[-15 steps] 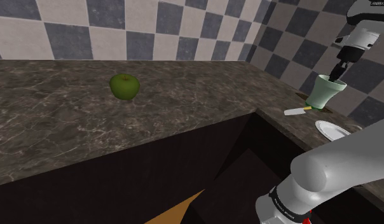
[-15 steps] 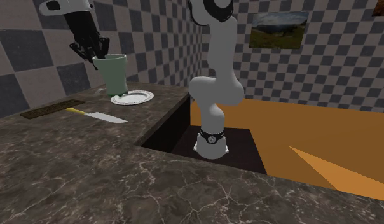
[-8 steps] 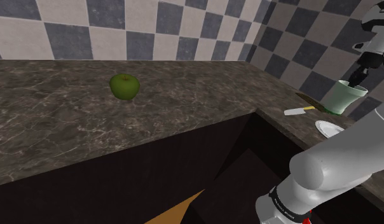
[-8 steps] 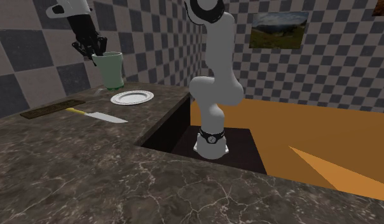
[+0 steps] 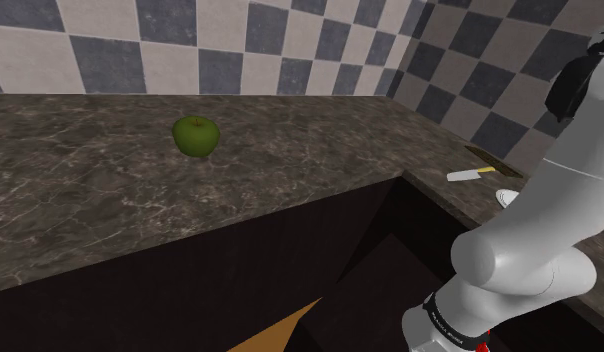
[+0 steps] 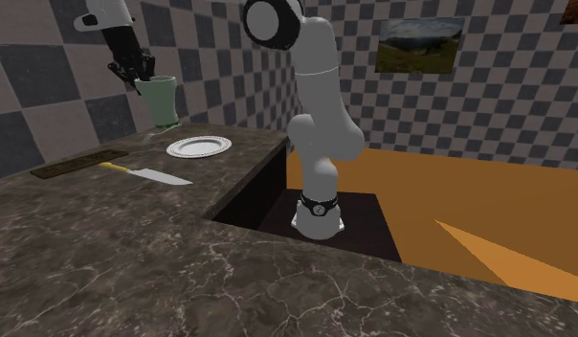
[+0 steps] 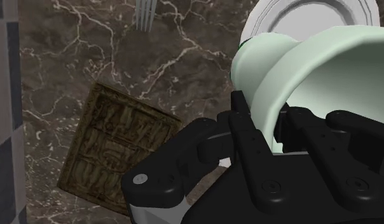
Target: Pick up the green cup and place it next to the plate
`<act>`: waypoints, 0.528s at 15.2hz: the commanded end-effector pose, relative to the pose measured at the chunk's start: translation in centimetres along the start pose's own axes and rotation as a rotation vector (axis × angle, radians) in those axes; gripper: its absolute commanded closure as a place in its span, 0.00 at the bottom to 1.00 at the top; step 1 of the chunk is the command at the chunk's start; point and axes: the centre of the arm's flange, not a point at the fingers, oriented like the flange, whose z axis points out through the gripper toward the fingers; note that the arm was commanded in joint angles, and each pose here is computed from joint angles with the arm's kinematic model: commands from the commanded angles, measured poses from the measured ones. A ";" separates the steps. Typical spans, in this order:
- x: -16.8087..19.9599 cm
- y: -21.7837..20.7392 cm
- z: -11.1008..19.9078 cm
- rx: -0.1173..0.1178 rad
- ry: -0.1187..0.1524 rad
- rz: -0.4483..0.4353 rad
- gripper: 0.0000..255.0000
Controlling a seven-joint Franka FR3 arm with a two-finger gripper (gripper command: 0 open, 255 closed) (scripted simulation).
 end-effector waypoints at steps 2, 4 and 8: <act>-2.9 1.6 -0.3 0.000 0.000 -0.004 1.00; -2.8 1.8 0.7 0.000 0.000 -0.004 1.00; -2.8 2.2 2.8 0.000 0.000 -0.004 1.00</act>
